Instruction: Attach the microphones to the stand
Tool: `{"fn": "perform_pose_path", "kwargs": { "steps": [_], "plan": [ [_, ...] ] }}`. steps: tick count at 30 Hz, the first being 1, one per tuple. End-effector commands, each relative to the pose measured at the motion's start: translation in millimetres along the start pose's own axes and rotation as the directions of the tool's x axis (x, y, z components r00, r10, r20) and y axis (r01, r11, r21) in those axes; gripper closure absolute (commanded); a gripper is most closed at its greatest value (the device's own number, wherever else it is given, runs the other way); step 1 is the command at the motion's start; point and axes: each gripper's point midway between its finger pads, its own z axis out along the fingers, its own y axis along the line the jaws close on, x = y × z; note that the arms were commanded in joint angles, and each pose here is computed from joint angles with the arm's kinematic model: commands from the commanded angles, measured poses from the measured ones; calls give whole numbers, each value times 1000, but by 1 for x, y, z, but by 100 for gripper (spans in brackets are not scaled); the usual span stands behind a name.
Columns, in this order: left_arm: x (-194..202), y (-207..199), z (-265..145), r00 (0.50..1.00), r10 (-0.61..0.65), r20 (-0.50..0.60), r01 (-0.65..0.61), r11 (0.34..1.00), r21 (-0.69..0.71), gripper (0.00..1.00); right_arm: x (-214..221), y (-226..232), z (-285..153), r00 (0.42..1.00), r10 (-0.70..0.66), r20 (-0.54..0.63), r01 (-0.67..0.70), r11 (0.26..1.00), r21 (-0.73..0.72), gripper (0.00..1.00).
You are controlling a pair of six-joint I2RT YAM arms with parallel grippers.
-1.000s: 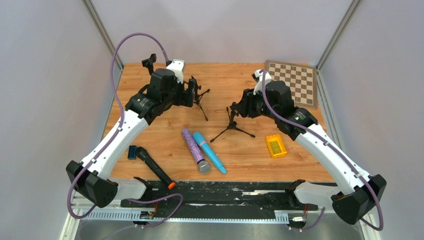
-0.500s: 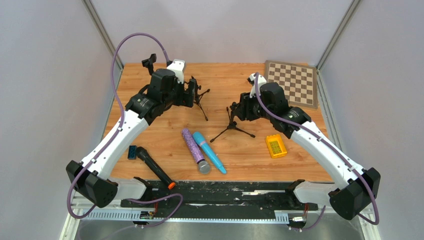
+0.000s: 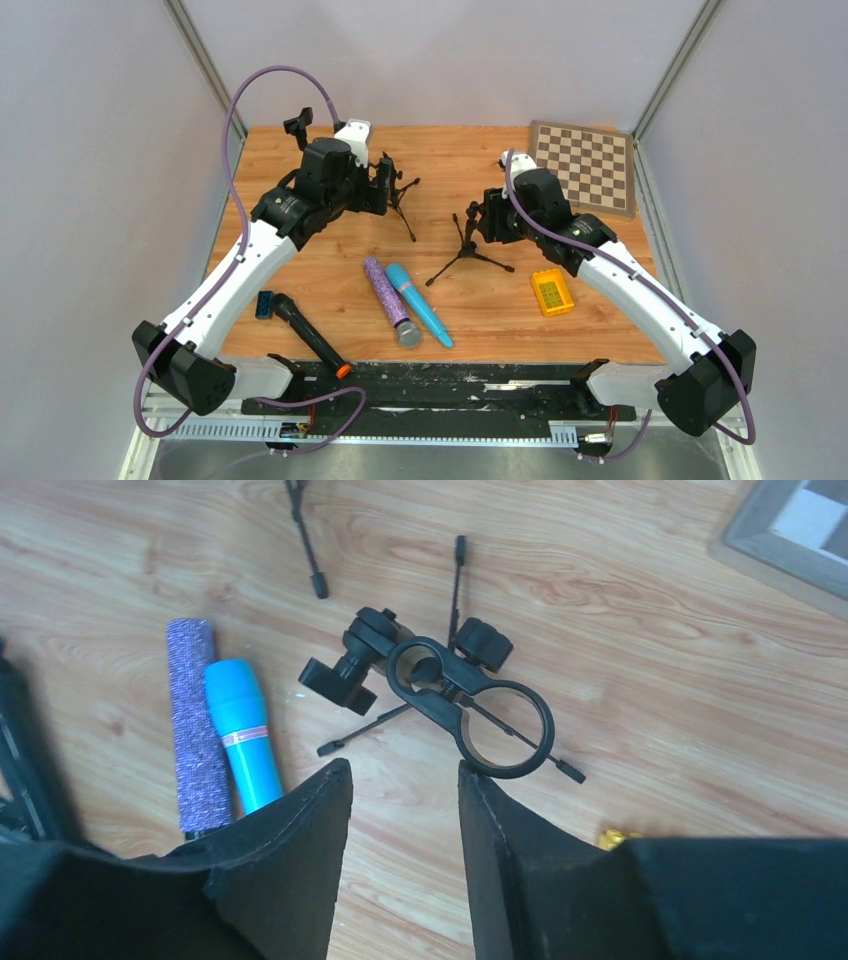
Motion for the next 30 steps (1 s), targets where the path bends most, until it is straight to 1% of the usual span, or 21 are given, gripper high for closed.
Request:
{"fn": "perform_pose_path", "kwargs": {
  "steps": [1,5,11,17,22,30],
  "plan": [
    [-7,-2,-2,999,16,33,-16,1000,2,0,-21,-18,-6,997,-30,67,24,995,97,54],
    [-7,-2,-2,999,17,34,-17,1000,-2,0,-25,-16,-6,997,-35,74,28,996,90,53],
    [-7,-2,-2,999,18,32,-18,1000,-4,0,-21,-5,-5,997,-44,58,42,999,28,49],
    [-6,-2,-2,999,20,32,-20,1000,-6,0,-17,-24,-2,998,-22,56,16,995,98,47],
    [-7,-2,-2,999,23,35,-23,1000,-7,0,-18,-29,2,999,7,50,-12,994,107,47],
    [-8,-2,-4,999,24,38,-24,1000,-10,0,-7,-17,-3,999,4,34,-5,1000,29,43]
  ]
}}
